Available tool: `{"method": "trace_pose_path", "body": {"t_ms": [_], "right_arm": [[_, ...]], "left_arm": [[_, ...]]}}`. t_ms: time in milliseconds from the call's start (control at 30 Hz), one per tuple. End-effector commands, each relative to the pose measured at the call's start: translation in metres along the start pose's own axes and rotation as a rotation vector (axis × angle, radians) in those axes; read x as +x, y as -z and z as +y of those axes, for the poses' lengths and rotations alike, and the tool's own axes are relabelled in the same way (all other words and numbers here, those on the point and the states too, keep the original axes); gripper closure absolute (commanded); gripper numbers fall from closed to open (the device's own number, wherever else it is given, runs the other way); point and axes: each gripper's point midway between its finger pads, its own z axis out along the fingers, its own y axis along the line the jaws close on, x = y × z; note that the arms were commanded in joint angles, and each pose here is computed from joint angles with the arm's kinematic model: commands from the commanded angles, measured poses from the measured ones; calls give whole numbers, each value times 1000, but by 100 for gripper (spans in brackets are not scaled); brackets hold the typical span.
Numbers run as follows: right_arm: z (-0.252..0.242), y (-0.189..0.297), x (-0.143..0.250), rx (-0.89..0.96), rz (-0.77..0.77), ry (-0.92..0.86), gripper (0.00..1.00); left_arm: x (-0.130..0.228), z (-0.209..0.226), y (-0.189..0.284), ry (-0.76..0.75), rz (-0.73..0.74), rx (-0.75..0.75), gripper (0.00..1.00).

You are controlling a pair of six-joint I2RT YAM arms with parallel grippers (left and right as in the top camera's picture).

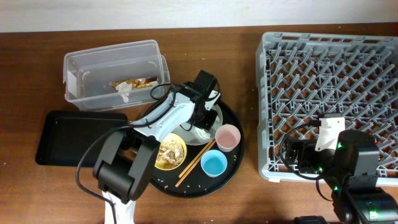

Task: Sort waste into correct bins and load items into the dishwasher rack
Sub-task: 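Pick the white tissue off the plate with left gripper, drop in clear bin, then grasp the yellow bowl rim with the left gripper and lift it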

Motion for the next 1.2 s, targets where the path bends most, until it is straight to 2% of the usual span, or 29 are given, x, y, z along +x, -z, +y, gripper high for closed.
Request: {"method": "trace_pose_path", "body": {"t_ms": [0, 67, 167, 267, 367, 400, 467, 500, 567, 633, 733, 800, 833, 967, 1067, 1167], "right_arm": [[2, 5, -7, -7, -22, 6, 2], [2, 5, -7, -7, -22, 6, 2], [2, 5, -7, -7, -22, 6, 2], [2, 5, -7, -7, -22, 6, 2], [2, 5, -7, -7, -22, 6, 2], [2, 5, -7, -7, -22, 6, 2], [2, 5, -7, -7, -23, 6, 2], [2, 5, -7, -7, -22, 6, 2], [2, 5, -7, -6, -22, 6, 2], [2, 5, -7, -7, -22, 6, 2], [2, 5, -7, -6, -23, 6, 2], [2, 5, -7, -6, -22, 6, 1], [2, 5, -7, -6, -22, 6, 2], [2, 5, -7, -7, -20, 6, 2], [2, 5, -6, -7, -19, 6, 2], [2, 5, -6, -7, -19, 6, 2]], "left_arm": [[-14, 27, 44, 30, -75, -100, 100], [-27, 46, 92, 61, -176, -164, 100], [-37, 107, 175, 178, -371, -335, 100], [-39, 162, 209, 294, -480, -398, 99], [-37, 217, 223, 399, -547, -456, 98], [-36, 235, 224, 430, -563, -475, 94], [-36, 249, 218, 451, -565, -486, 59], [-37, 250, 213, 451, -560, -484, 49], [-38, 250, 216, 449, -567, -483, 39], [-41, 243, 222, 439, -585, -462, 39], [-41, 201, 228, 378, -586, -274, 40], [-31, 158, 214, 331, -502, -119, 40], [-15, 128, 197, 308, -388, -47, 41], [32, 51, 162, 204, -98, 31, 48], [55, 20, 144, 218, 16, 11, 48], [73, -3, 114, 261, 72, 18, 47]]}}
